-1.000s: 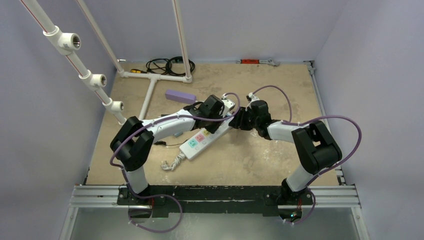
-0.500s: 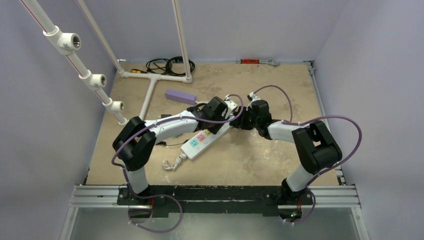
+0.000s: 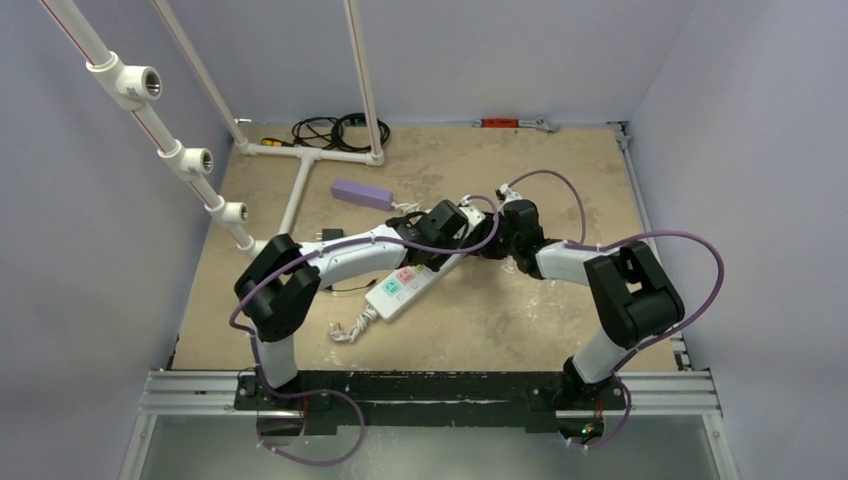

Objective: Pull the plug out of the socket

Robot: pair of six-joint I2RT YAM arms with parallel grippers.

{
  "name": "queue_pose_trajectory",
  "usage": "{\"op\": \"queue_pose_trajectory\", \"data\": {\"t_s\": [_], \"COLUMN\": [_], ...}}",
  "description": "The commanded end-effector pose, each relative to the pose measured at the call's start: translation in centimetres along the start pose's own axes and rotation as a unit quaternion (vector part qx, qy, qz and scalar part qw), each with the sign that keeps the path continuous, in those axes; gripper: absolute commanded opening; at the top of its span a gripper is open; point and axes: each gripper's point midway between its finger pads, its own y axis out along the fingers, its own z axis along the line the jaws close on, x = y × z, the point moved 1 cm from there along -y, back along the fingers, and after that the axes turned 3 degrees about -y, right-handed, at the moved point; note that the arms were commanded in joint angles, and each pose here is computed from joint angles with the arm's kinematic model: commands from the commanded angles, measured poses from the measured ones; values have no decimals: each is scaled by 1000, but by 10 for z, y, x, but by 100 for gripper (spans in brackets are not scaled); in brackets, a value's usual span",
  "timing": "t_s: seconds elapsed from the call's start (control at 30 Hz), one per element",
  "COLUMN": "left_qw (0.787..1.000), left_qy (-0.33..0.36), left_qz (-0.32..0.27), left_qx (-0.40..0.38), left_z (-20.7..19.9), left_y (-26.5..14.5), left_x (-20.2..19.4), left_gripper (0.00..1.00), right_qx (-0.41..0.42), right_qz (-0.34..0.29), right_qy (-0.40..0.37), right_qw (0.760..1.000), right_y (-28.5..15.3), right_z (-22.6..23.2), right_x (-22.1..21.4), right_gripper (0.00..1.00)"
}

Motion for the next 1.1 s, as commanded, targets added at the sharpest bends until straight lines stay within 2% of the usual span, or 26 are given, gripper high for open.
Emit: {"op": "queue_pose_trajectory", "data": {"t_s": [0.0,0.33,0.57,0.77,1.07], "left_qw": [994,980,978,983,998], "left_qy": [-13,-111,-131,-127,-54], "left_qz": [24,57,62,53,34], "left_qx": [-108,-156,-150,-119,6], "left_z": [-38,-4,9,16,17], "left_y": [9,21,24,26,17], "left_x": [-5,-8,-11,-12,-13], "left_gripper": [0,0,0,0,0], "right_qx": [-59,-68,-67,-68,-68], "right_qz": [48,47,48,48,48], "right_qy": [-13,-12,-13,-13,-13], "right_qw": [997,996,997,996,996], "right_y": [-1,-1,-1,-1,-1], "right_z": [-29,-32,-31,-32,-32], "right_x": [-29,-29,-29,-29,-29], "right_gripper": [47,47,47,47,47]}}
